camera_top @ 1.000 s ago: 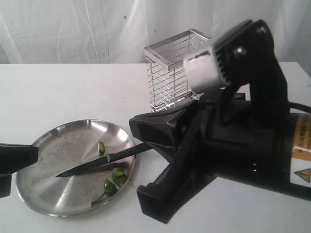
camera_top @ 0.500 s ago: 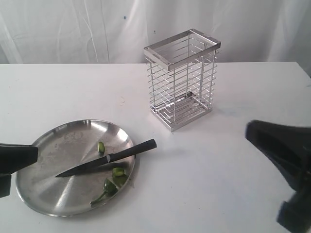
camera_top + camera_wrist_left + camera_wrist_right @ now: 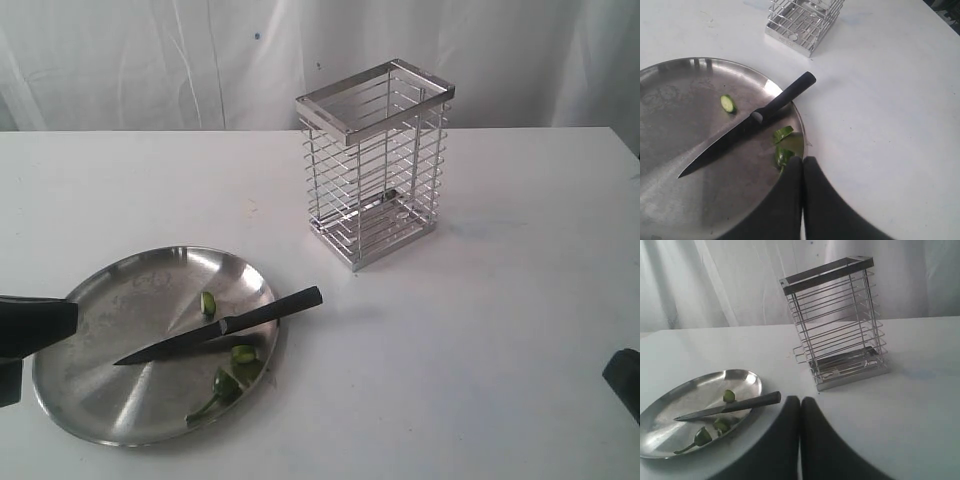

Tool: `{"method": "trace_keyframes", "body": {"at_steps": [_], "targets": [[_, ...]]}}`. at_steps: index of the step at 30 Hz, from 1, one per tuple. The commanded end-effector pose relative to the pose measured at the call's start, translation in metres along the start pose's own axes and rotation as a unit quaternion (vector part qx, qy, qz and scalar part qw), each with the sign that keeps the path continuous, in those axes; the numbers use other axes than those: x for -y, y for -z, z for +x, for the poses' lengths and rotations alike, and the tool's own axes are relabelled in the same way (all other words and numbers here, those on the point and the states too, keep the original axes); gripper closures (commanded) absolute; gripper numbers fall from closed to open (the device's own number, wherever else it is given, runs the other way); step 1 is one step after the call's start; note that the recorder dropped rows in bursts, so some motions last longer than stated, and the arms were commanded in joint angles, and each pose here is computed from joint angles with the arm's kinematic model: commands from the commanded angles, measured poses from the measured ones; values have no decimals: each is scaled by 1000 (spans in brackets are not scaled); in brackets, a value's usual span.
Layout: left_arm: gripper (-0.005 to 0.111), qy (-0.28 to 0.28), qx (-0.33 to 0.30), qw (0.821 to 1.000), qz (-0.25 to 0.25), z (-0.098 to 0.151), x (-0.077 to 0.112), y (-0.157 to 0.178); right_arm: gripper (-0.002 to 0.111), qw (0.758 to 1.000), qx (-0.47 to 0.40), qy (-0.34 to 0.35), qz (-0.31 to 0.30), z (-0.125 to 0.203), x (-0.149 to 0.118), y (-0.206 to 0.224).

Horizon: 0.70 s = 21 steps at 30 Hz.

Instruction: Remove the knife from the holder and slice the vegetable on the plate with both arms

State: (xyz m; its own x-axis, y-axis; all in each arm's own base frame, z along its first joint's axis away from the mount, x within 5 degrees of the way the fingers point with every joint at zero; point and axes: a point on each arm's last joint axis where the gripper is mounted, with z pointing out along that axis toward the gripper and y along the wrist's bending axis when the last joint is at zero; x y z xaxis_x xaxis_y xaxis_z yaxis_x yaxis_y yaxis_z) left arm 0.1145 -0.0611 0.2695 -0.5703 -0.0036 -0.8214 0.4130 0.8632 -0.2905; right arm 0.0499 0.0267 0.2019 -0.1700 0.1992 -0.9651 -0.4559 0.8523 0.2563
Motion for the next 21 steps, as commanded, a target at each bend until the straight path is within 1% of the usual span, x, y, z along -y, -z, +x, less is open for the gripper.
{"method": "trace_keyframes", "body": {"at_steps": [1,14,15,17,19,21], "targets": [[107,6,-6,1000,8,3,2,0,108,1000,-5,-2,6,2,1,0],[107,8,1,1000,2,6,0,-1,108,1000,-6,-2,6,3,1,0],[107,-4,8,1000,-8,8,-3,-2,108,1000,-6,-2,6,3,1,0],[107,-89,17,995,-39,17,-8,2,108,1000,-6,-2,6,3,1,0],[107,-151,65,984,-66,22,-12,8,108,1000,-6,-2,6,3,1,0],[107,-182,111,974,-79,29,-15,13,108,1000,-6,-2,6,3,1,0]]}}
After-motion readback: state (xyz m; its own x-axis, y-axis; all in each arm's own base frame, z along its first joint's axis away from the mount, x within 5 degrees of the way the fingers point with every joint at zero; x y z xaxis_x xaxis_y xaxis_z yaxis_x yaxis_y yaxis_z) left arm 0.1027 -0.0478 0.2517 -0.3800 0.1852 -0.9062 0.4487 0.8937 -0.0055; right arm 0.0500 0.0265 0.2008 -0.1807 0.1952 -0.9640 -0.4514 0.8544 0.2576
